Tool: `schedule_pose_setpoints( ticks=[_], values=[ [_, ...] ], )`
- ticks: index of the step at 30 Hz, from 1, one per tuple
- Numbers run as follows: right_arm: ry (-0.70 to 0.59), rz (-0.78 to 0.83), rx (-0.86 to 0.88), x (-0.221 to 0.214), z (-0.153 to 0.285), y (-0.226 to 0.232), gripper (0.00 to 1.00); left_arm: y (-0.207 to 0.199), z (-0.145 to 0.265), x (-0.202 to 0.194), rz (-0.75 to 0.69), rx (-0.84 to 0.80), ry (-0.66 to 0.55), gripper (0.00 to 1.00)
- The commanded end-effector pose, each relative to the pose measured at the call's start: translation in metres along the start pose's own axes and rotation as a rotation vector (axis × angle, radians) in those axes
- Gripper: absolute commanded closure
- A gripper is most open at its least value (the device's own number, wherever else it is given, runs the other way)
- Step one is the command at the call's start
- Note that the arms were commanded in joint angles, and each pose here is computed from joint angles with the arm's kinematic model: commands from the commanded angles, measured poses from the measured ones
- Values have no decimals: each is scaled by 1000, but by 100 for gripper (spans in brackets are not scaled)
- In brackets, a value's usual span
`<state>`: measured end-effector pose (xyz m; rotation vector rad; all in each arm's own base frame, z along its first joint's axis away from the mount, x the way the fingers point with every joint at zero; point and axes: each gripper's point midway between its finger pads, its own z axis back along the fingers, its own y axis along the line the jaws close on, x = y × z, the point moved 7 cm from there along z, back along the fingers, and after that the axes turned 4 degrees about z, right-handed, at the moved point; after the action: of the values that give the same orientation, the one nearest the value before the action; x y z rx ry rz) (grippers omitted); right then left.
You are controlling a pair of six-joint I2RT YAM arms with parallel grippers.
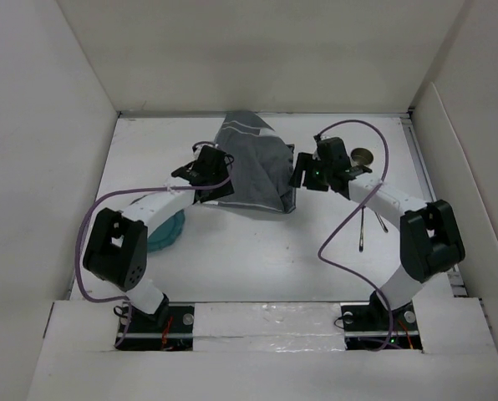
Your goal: Set the dinner table for one person
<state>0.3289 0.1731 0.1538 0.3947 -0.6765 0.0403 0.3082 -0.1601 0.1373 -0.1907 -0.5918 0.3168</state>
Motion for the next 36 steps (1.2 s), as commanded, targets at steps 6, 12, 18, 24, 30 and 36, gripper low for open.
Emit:
schedule_pose_setpoints(
  ticks=[6,12,18,24,30,36],
  values=[
    [-176,-53,130,82,-44,10,30,-78,36,-16,-84,-213,-9,34],
    [-95,-94,134,75,-81,6,63,-120,18,-57,-83,-327,91,20],
    [-168,-108,111,65,-36,16,100,-120,-23,-63,-93,-196,44,31],
    [-143,-115,66,42,15,18,100,-70,-45,-45,-65,-12,-29,97],
    [-46,-63,91,15,49,22,100,-27,-32,55,39,58,-209,100],
    [35,-5,101,3,57,30,93,-34,-17,123,19,65,-318,89]
  ],
)
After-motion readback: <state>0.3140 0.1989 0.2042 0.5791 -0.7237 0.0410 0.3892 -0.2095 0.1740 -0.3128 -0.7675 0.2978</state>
